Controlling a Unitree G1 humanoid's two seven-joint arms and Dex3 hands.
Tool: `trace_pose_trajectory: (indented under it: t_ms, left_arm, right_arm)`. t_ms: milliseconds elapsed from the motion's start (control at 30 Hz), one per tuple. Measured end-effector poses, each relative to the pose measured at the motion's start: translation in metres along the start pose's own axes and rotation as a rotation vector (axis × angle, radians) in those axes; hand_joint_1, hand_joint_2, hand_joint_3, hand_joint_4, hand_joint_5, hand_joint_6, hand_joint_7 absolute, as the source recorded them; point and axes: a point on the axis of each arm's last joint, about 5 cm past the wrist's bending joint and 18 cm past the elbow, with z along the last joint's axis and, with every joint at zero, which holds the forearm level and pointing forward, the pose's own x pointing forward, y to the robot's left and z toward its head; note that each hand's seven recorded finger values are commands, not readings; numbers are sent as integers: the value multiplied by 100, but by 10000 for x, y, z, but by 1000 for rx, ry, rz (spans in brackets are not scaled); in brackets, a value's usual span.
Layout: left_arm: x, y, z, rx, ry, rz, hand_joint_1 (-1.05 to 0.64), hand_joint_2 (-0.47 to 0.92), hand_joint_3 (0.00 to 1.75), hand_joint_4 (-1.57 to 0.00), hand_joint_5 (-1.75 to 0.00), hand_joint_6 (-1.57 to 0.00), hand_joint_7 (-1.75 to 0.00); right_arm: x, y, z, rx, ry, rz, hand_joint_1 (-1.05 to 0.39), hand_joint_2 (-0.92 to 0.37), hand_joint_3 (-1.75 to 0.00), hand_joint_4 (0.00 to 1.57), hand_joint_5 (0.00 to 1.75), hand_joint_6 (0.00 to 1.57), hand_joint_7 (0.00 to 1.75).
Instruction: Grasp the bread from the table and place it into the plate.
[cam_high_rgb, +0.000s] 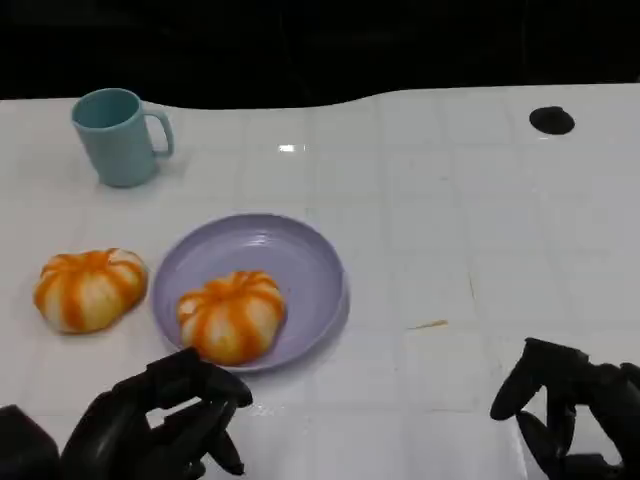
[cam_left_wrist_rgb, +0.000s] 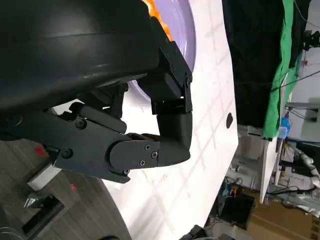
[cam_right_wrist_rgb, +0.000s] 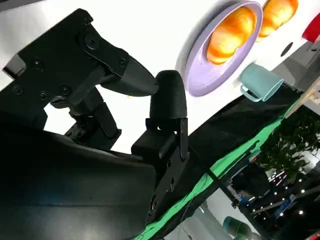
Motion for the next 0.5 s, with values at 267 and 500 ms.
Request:
trace_pose_trajectory:
  t_ms: [267,500]
  left_arm:
    - [5,18,1,-1,-1,6,-45,92,37,-73,-158,-76,-112]
    - [5,21,0,3,-4,-2,-45,92,37,-72,-158,-76,-112]
  right_arm:
    - [13,17,0,5,-2,0,-9,-38,-132,99,175,79,154]
    - [21,16,3,5,-5,0,-9,-37,-135,99,175,80,153]
